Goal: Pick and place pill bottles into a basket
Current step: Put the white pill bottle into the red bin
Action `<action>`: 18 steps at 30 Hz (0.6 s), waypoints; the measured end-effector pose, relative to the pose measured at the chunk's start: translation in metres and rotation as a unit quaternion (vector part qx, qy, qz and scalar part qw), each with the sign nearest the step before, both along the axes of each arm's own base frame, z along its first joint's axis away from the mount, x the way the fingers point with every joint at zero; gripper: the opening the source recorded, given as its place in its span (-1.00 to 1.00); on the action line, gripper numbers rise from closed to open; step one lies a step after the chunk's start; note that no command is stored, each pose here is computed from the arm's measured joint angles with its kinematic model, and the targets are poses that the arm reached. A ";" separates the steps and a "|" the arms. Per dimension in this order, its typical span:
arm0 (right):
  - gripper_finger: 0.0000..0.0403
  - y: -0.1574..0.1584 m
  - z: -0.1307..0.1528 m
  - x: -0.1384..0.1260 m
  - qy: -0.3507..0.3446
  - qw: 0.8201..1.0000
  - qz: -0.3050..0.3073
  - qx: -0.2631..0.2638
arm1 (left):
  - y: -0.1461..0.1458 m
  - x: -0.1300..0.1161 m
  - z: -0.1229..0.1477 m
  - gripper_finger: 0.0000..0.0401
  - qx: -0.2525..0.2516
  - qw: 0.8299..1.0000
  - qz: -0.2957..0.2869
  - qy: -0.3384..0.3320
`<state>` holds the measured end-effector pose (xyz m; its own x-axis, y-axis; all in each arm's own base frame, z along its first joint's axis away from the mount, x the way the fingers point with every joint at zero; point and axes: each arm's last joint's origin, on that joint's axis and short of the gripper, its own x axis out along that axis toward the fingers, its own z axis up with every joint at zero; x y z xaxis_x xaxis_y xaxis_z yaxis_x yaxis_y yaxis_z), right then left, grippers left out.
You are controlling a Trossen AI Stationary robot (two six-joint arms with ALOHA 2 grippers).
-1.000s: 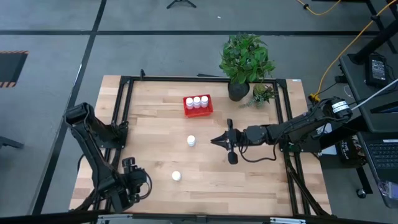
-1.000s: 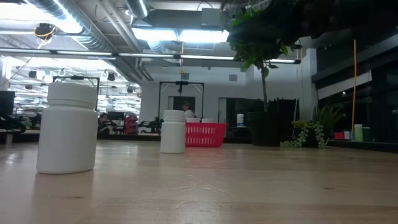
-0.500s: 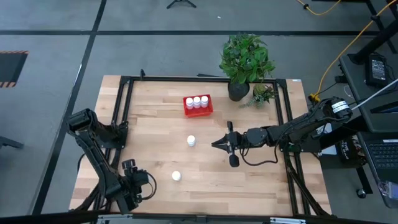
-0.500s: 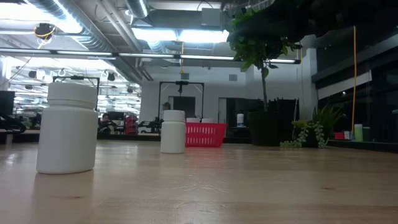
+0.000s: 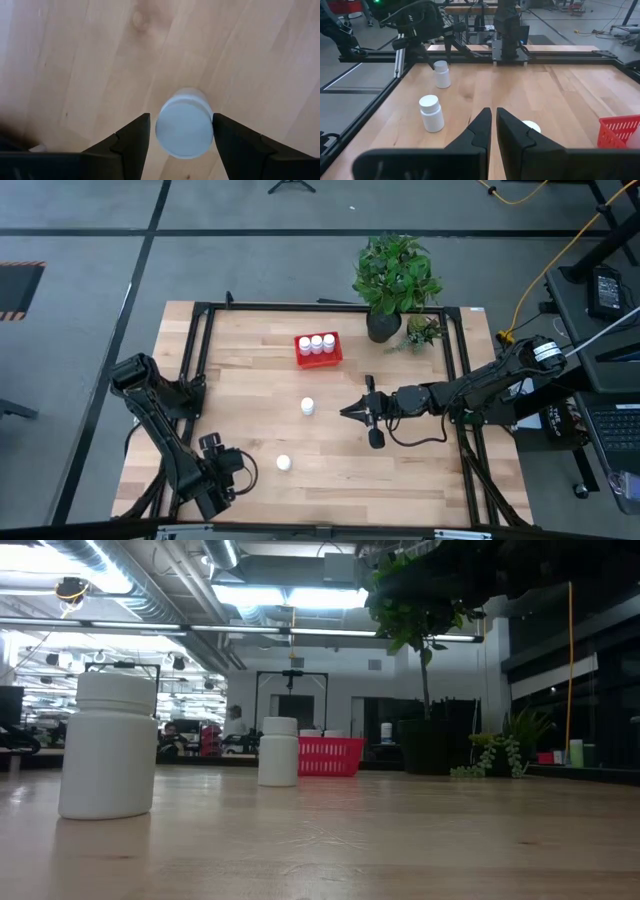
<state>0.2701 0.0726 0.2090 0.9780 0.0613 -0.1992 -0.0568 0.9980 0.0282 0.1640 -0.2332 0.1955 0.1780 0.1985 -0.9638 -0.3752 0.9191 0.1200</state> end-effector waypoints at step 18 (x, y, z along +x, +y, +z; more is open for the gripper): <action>-0.84 0.000 0.000 0.000 0.002 1.000 0.001 -0.001 | -0.001 0.000 0.000 0.03 -0.010 1.000 0.005 0.004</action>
